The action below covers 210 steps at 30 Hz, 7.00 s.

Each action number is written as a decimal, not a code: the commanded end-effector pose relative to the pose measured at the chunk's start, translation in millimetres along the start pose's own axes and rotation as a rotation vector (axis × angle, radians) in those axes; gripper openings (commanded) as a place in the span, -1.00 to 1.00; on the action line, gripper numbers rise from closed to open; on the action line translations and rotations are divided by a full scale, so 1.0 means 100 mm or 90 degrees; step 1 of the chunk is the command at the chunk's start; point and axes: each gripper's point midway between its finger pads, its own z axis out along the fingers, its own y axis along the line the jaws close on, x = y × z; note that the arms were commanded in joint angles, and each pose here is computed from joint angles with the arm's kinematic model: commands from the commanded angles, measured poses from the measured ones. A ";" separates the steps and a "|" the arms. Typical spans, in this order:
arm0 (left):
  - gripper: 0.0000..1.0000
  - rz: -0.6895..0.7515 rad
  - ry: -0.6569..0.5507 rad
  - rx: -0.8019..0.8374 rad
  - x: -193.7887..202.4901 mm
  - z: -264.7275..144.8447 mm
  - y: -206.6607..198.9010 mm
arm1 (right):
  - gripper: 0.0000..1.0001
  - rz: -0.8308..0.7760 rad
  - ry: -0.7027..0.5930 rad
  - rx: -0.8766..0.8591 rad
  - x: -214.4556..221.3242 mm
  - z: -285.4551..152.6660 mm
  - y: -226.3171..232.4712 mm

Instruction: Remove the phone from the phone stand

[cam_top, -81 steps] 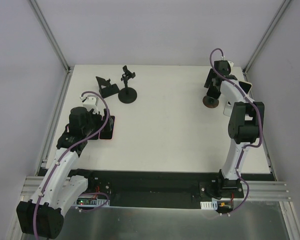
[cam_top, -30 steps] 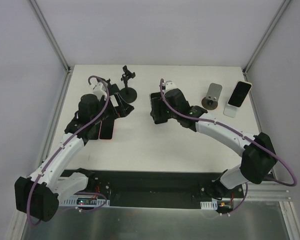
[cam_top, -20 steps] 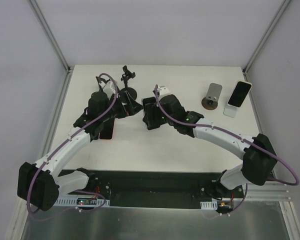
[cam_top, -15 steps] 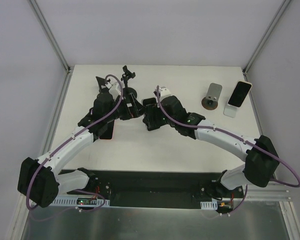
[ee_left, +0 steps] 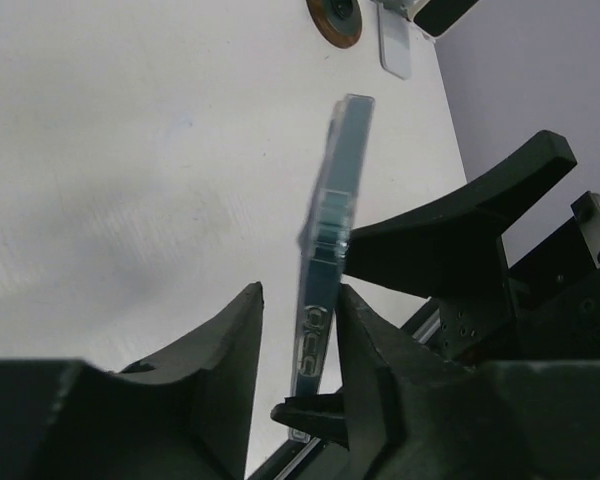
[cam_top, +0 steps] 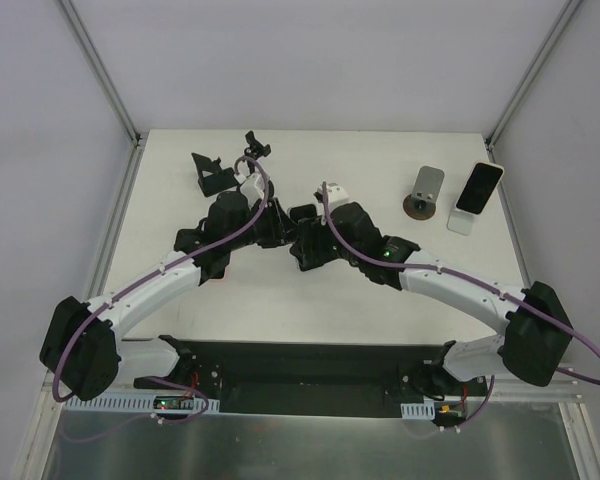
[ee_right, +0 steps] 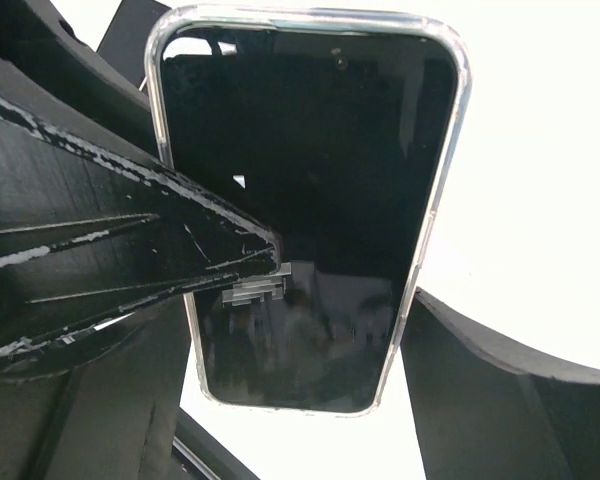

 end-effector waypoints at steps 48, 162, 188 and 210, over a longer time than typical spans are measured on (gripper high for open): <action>-0.78 -0.077 0.279 -0.264 -0.01 -0.19 1.94 | 0.93 -0.017 -0.078 0.100 -0.05 -0.70 -0.56; 0.98 0.282 -0.171 -0.367 -0.59 -1.42 0.96 | 0.93 0.244 -0.032 0.555 -0.89 -0.92 -3.34; 0.98 0.337 -0.168 -0.404 -0.52 -1.33 1.34 | 0.98 0.224 0.088 0.577 -0.59 -0.14 -4.11; 0.98 0.286 -0.155 -0.295 -0.45 -1.16 1.08 | -0.50 0.147 0.052 0.463 -0.71 -0.34 -3.53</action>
